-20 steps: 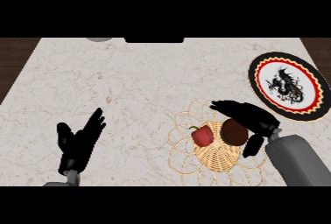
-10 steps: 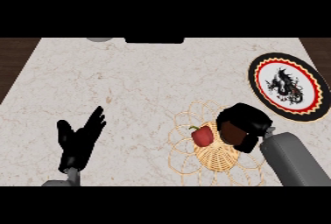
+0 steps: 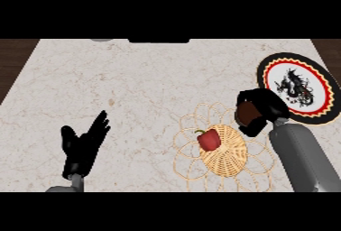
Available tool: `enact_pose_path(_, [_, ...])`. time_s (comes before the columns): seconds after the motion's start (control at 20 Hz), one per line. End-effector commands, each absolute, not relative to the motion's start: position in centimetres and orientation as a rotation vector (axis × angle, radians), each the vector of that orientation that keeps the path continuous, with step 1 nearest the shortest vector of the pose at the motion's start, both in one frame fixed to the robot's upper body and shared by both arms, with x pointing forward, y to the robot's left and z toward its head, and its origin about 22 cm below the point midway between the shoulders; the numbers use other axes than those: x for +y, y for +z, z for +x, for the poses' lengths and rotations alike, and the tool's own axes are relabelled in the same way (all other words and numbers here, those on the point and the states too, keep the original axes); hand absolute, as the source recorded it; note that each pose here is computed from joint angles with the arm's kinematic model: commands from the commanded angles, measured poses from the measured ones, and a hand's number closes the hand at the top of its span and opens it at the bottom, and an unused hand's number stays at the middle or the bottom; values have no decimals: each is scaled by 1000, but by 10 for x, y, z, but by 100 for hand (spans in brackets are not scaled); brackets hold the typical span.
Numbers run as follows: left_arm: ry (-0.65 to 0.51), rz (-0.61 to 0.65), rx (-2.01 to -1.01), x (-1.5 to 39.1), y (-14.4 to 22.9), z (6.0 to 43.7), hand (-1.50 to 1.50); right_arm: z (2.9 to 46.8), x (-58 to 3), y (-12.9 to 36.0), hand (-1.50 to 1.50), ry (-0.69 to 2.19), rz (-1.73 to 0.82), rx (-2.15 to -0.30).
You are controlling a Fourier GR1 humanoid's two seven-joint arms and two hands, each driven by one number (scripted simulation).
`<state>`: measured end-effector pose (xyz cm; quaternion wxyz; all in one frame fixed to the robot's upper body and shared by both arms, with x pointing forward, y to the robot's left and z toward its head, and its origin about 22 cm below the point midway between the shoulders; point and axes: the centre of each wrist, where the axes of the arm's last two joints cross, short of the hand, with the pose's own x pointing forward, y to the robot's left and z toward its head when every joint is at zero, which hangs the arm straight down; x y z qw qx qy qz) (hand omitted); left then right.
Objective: Pick the cupcake from the placemat and place it in the plate
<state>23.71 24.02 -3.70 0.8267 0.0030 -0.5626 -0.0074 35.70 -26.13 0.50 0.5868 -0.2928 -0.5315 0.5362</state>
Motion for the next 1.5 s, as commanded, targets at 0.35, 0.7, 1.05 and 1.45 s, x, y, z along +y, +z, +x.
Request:
enact_pose_path(0.35, [-54,-20,-1220,233,-30,244,0,407,-264,92,150,242,-1321,-1062])
enact_pose_path(0.7, [-97,-58,-1225,220,-28,249,0,426,-254,135,150,-309,-1549,-1011])
enact_pose_path(1.05, [-94,-52,-1246,218,-20,257,0,429,-257,122,150,-625,-1656,-972])
enact_pose_path(1.45, [-87,-42,-1248,227,-19,254,0,416,-294,82,150,-658,-1860,-848])
